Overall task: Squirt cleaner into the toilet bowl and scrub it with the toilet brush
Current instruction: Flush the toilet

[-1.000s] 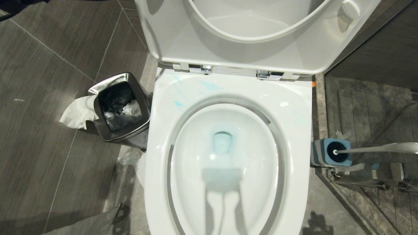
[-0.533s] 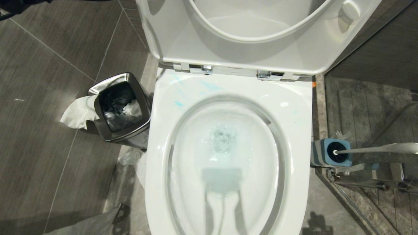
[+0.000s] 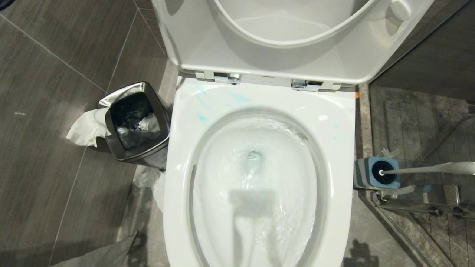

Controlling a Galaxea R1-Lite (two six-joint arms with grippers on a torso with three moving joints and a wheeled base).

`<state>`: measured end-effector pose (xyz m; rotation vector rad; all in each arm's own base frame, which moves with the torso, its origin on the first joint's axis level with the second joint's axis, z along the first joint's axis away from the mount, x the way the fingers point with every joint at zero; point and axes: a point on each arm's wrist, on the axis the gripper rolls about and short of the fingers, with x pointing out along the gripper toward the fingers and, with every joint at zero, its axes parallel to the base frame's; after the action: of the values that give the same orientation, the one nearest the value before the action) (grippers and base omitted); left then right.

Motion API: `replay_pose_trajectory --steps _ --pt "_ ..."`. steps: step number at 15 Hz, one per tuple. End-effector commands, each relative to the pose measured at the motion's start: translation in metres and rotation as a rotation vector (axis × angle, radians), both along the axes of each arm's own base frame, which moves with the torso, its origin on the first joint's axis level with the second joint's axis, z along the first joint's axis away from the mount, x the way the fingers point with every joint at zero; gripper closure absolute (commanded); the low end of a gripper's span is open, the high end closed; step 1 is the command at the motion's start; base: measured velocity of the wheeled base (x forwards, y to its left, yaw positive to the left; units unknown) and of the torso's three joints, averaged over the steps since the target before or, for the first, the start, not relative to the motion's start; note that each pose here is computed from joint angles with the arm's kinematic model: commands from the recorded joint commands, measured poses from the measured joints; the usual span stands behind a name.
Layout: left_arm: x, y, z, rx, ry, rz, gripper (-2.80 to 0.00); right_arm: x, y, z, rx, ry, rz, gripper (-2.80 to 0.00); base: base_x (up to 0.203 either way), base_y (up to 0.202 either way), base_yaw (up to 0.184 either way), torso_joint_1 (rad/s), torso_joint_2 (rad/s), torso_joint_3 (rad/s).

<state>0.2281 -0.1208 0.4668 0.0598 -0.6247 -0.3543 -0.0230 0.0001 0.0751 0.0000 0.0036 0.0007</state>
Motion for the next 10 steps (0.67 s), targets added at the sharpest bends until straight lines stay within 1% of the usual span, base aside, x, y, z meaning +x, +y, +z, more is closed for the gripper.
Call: replay_pose_trajectory --steps 1,4,6,8,9,10 --pt "-0.049 0.029 0.028 -0.050 -0.091 0.016 0.00 0.000 0.000 0.000 0.000 0.002 0.002 0.00 0.000 0.000 0.000 0.000 0.00 0.000" --pt "-0.087 0.053 0.041 -0.063 -0.108 0.042 0.00 0.000 0.000 0.000 0.000 0.001 0.001 0.00 0.000 0.000 0.000 0.000 0.00 0.000" --pt "-0.107 0.063 0.046 -0.074 -0.128 0.048 0.00 0.000 0.000 0.000 0.000 0.001 0.001 0.00 0.000 0.000 0.000 0.000 0.00 0.000" --pt "-0.119 0.072 0.048 -0.090 -0.142 0.076 0.00 0.000 0.000 0.000 0.000 0.001 0.001 0.00 0.000 0.000 0.000 0.000 0.00 0.000" --pt "-0.124 0.075 0.047 -0.098 -0.130 0.086 0.00 0.000 0.000 0.000 0.000 0.001 0.002 0.00 0.000 0.000 0.000 0.000 0.00 0.000" --pt "-0.128 0.077 0.044 -0.096 -0.096 0.096 0.00 0.000 0.000 0.000 0.000 0.001 0.001 0.00 0.000 0.000 0.000 0.000 0.00 0.000"
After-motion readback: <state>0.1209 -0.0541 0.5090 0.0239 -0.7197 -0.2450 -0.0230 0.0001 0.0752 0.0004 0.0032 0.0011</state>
